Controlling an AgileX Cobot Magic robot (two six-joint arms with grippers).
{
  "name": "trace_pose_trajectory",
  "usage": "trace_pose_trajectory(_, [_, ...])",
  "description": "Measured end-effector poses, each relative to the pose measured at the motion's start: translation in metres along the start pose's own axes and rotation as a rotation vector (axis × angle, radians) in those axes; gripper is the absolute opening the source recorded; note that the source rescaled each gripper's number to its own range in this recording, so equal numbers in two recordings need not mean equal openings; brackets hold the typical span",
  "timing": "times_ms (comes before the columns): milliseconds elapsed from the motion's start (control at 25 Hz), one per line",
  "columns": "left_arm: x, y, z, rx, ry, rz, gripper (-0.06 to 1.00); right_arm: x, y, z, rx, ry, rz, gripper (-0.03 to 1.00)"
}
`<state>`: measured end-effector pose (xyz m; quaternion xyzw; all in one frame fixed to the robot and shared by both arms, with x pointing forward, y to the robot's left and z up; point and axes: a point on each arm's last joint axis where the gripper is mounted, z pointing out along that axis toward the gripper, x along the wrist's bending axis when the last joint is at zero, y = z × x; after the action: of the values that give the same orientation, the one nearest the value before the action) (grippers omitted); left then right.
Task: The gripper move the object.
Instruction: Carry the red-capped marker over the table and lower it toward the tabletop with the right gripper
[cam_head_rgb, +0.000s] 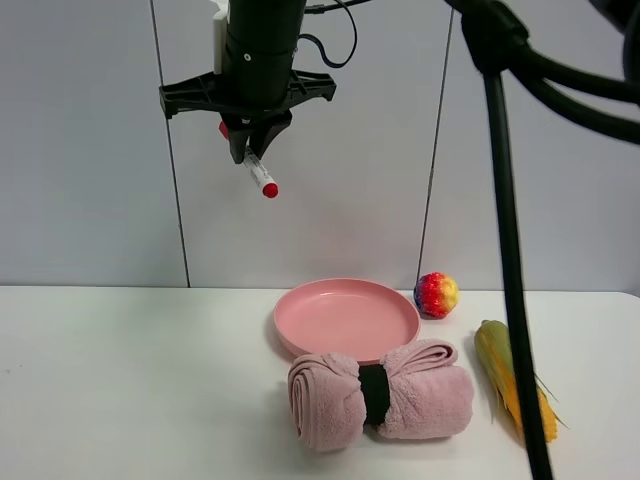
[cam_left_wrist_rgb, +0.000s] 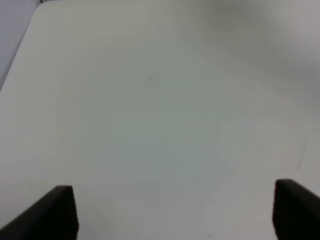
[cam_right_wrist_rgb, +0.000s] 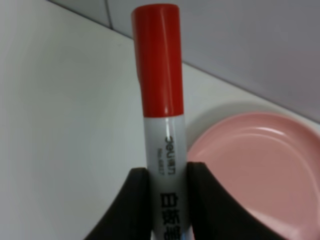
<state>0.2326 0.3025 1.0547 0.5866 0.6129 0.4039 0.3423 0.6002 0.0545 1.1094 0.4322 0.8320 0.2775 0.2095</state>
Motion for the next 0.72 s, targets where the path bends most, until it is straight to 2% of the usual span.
trace_pose_trajectory(160, [0.0, 0.0, 0.0, 0.0, 0.0, 0.0, 1.0, -0.018, 0.002, 0.003, 0.001, -0.045, -0.099, 0.0])
trace_pose_trajectory(280, [0.0, 0.0, 0.0, 0.0, 0.0, 0.0, 1.0, -0.03, -0.001, 0.007, 0.022, -0.07, -0.112, 0.0])
trace_pose_trajectory(480, [0.0, 0.0, 0.0, 0.0, 0.0, 0.0, 1.0, -0.037, -0.032, 0.017, 0.179, -0.085, -0.114, 0.0])
trace_pose_trajectory(720, [0.0, 0.0, 0.0, 0.0, 0.0, 0.0, 1.0, -0.063, -0.079, -0.005, 0.338, -0.123, 0.015, 0.0])
